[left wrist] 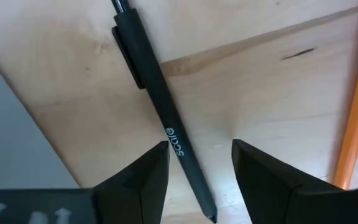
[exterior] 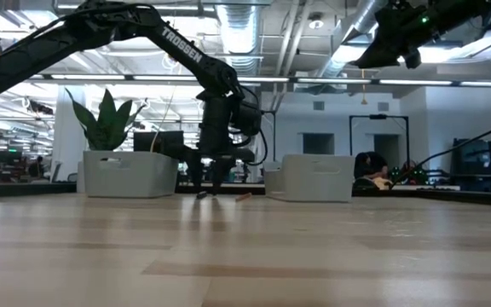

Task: Sort pens & pencils
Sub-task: Put the black pen into the left gray bin

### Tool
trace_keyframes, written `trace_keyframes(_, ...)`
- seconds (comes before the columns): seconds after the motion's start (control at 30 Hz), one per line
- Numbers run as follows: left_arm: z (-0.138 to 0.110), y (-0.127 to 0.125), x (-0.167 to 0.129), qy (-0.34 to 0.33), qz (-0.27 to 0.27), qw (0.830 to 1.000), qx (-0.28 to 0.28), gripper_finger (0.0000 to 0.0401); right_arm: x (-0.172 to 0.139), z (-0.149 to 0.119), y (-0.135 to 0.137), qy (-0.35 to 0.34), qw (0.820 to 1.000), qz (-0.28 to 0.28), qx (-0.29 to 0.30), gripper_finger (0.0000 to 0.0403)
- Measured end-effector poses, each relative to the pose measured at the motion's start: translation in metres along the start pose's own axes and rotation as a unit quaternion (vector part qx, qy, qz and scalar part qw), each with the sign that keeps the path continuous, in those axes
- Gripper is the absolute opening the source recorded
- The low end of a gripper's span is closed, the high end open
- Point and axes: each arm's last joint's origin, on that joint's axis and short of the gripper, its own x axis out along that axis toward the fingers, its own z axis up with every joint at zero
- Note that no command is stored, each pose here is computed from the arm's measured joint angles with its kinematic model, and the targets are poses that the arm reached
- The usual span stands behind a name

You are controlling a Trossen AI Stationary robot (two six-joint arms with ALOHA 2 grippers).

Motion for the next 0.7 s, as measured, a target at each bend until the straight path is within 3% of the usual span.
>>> trace_keyframes(0.7,0.0021,-0.0012,0.0,-0.024,0.009,1.0,-0.003,0.0167,0.0,0.0,0.0,0.0,1.0,0.0,-0.002,0.0122)
